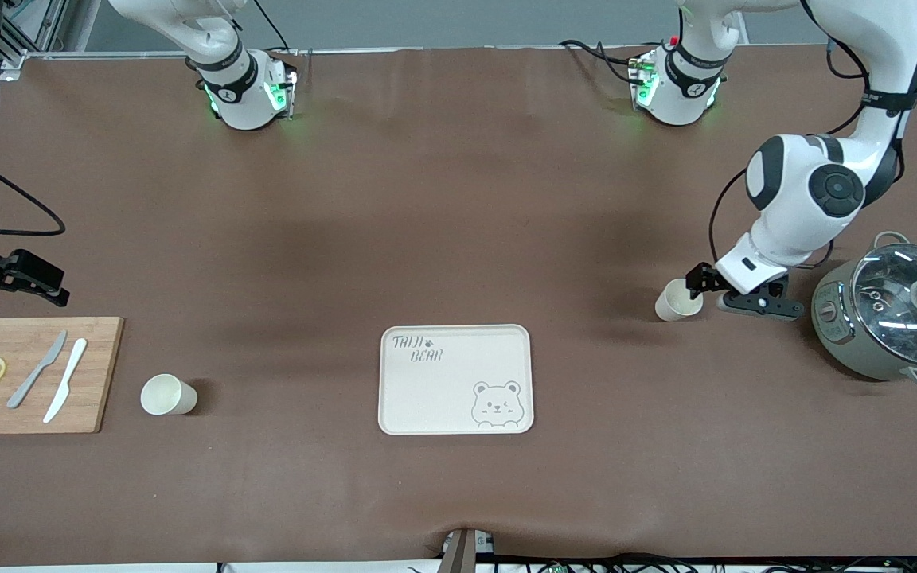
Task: Place white IKEA cup upright on tray with both arms
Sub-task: 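Reach the left gripper down to the white cup beside the pot, then grasp the cup with the left gripper while the right gripper reaches the other cup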
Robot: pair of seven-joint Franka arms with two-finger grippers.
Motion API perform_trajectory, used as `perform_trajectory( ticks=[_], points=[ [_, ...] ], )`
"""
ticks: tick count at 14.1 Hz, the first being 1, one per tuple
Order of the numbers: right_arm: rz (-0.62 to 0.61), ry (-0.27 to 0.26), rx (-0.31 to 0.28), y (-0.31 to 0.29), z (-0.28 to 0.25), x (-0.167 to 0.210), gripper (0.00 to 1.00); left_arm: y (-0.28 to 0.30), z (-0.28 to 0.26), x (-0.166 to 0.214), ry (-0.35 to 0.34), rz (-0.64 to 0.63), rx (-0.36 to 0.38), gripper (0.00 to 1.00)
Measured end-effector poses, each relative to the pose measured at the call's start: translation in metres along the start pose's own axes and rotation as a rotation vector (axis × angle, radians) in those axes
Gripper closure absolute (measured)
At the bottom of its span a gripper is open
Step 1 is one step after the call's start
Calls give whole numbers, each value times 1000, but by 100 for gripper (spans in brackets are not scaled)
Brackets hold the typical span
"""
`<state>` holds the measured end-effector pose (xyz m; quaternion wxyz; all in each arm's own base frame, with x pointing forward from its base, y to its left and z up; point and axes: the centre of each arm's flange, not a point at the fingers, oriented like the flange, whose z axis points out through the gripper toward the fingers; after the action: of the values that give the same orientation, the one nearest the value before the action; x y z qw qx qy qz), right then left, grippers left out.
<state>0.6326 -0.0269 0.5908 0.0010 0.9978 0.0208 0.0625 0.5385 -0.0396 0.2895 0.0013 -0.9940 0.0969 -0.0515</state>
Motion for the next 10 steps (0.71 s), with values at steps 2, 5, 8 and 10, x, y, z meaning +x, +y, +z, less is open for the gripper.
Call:
perform_trajectory(
  ticks=[2,5,8,10],
  points=[
    [0,-10,0,0,6,2,0,-1,5,-5,12,6,1,0],
    [0,-16,-3,0,21,7,0,3,18,-13,27,13,0,0],
    [-1,-1,-7,-1,36,15,0,5,40,-20,42,13,-2,0],
    [-1,-15,-9,-1,50,19,0,6,55,-25,50,13,-5,0]
  ],
)
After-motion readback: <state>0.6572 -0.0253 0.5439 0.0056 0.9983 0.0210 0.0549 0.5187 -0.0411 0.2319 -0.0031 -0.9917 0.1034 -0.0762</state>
